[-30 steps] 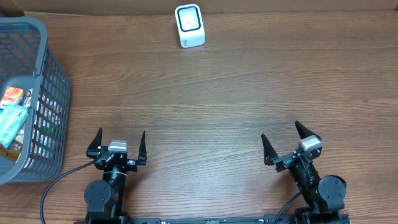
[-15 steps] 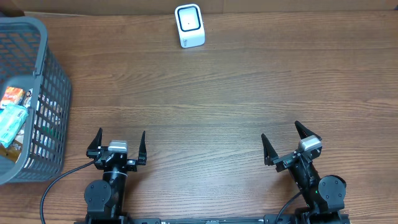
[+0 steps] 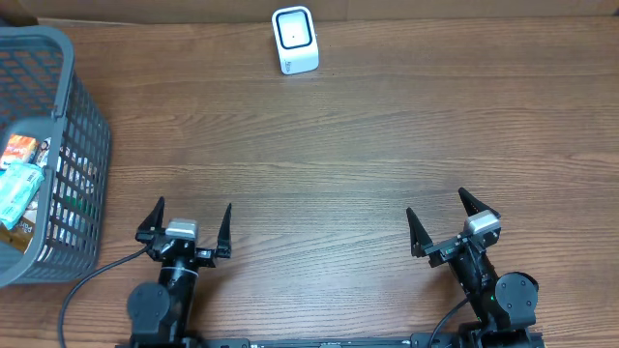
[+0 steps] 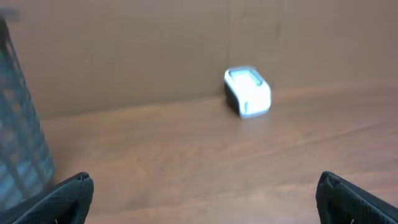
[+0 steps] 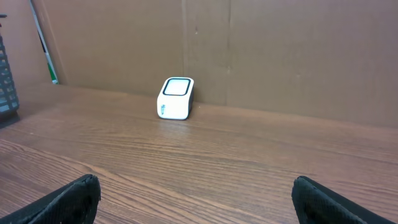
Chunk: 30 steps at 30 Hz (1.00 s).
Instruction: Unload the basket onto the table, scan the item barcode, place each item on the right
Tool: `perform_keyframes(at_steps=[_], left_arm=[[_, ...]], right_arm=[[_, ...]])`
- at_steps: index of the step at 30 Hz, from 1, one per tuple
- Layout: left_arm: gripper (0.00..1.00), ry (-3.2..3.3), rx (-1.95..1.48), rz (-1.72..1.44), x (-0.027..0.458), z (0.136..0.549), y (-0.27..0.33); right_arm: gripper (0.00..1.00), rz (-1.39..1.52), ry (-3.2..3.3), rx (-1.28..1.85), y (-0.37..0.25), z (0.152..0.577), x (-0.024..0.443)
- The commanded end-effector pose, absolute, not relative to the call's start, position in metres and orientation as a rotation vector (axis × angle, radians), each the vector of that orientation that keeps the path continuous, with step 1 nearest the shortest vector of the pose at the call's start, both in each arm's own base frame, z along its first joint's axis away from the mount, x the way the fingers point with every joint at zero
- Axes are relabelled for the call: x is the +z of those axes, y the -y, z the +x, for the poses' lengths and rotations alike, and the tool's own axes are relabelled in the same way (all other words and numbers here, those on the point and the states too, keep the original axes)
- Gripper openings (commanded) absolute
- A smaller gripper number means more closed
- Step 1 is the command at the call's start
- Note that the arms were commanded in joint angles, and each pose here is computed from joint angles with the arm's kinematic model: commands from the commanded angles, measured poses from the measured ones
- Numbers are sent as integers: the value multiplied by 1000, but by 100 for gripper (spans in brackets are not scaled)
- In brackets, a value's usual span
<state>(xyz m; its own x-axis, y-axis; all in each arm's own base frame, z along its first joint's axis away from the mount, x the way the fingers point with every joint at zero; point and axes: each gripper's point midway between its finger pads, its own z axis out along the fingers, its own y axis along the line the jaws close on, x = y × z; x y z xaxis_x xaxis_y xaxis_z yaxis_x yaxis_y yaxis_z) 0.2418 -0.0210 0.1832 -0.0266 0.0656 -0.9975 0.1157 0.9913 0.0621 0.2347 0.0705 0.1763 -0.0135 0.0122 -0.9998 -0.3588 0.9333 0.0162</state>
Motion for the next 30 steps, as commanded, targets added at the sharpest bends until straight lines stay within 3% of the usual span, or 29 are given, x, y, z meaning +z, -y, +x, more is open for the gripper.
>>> perform_keyframes(at_steps=[1,8,19,24,30], left_arm=[[100,-1429,-76,155,264,224,27],[99,-1411,-133,219,351,214,41],[100,-1850,-298,256,443,247,59],[100,-2011,-322,252,463,266,60],[100,-2087,-323,238,450,290,59]], right_arm=[[100,-275,-1555,301,-70,235,175],[100,-275,-1555,301,-70,235,175],[100,-275,-1555,301,-70,235,175],[100,-275,-1555,300,-70,235,175],[100,-275,-1555,301,-70,235,175]])
